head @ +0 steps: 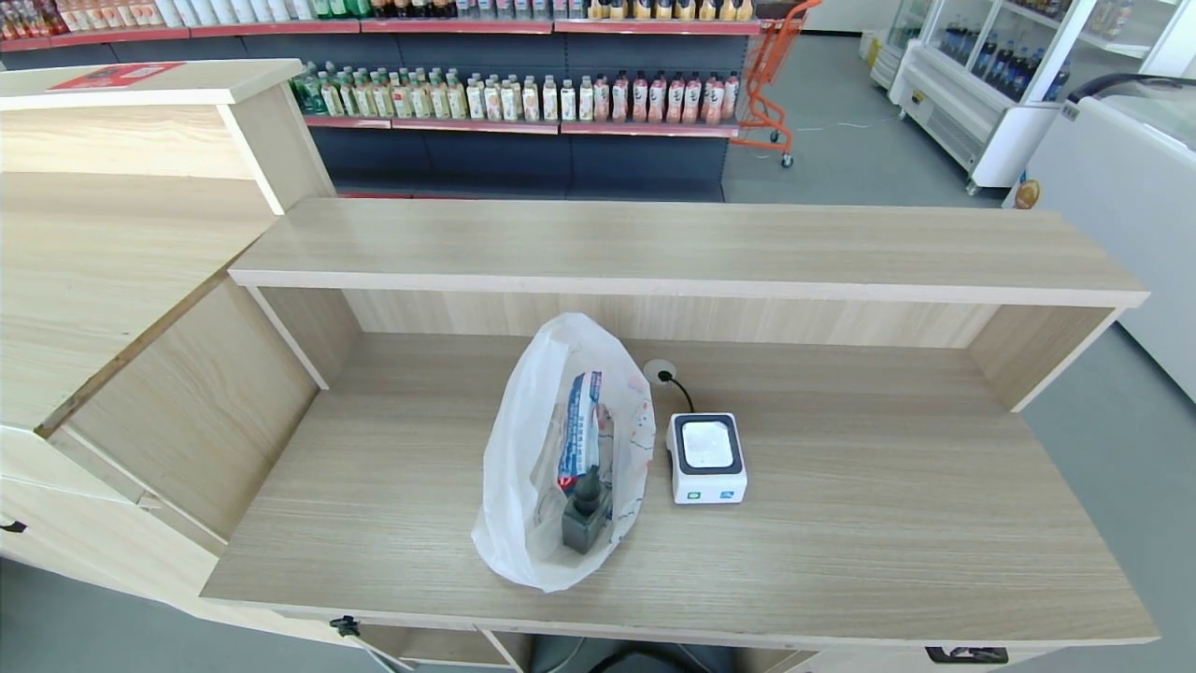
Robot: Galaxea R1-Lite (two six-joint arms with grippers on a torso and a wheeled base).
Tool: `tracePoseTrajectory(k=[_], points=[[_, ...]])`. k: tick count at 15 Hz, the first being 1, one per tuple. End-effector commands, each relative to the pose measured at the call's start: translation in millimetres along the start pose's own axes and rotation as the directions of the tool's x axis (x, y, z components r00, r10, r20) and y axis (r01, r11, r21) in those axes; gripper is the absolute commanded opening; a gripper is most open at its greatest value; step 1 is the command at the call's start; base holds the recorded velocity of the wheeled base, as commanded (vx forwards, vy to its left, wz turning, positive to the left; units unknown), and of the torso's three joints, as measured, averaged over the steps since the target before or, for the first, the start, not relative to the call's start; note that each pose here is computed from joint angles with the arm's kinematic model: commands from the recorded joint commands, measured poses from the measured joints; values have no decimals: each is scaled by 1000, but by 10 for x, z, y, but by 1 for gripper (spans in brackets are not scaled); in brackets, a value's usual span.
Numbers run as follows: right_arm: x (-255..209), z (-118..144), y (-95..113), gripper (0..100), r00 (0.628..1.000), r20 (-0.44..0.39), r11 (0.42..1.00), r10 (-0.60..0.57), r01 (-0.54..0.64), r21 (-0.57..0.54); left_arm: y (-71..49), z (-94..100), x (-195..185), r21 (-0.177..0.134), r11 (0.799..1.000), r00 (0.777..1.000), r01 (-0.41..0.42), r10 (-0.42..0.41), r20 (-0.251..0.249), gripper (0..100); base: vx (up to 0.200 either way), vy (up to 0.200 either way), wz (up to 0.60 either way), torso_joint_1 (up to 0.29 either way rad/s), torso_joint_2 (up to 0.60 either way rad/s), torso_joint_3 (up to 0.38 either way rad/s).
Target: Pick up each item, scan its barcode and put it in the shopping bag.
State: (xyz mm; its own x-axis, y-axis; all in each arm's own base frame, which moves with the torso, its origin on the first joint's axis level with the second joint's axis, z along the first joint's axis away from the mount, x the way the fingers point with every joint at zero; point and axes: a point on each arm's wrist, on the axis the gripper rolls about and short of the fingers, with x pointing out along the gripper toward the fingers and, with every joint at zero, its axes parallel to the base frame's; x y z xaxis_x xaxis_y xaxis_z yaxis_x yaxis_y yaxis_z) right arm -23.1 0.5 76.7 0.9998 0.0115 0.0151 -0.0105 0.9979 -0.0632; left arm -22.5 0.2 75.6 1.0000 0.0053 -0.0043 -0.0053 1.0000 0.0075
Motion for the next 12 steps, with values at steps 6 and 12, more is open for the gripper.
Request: tracePoseTrajectory(k=[6,12], points=[[4,1,0,0,1000,-4,1000,3,-3,-1,0,-1,-2,-3,1000,1000,-1,1,3,100,133,0,0,4,0,0],[4,1,0,0,1000,-4,1000,3,-3,3,0,-1,-2,-3,1000,1000,-1,1,3,100,0,0,0,0,0,0]])
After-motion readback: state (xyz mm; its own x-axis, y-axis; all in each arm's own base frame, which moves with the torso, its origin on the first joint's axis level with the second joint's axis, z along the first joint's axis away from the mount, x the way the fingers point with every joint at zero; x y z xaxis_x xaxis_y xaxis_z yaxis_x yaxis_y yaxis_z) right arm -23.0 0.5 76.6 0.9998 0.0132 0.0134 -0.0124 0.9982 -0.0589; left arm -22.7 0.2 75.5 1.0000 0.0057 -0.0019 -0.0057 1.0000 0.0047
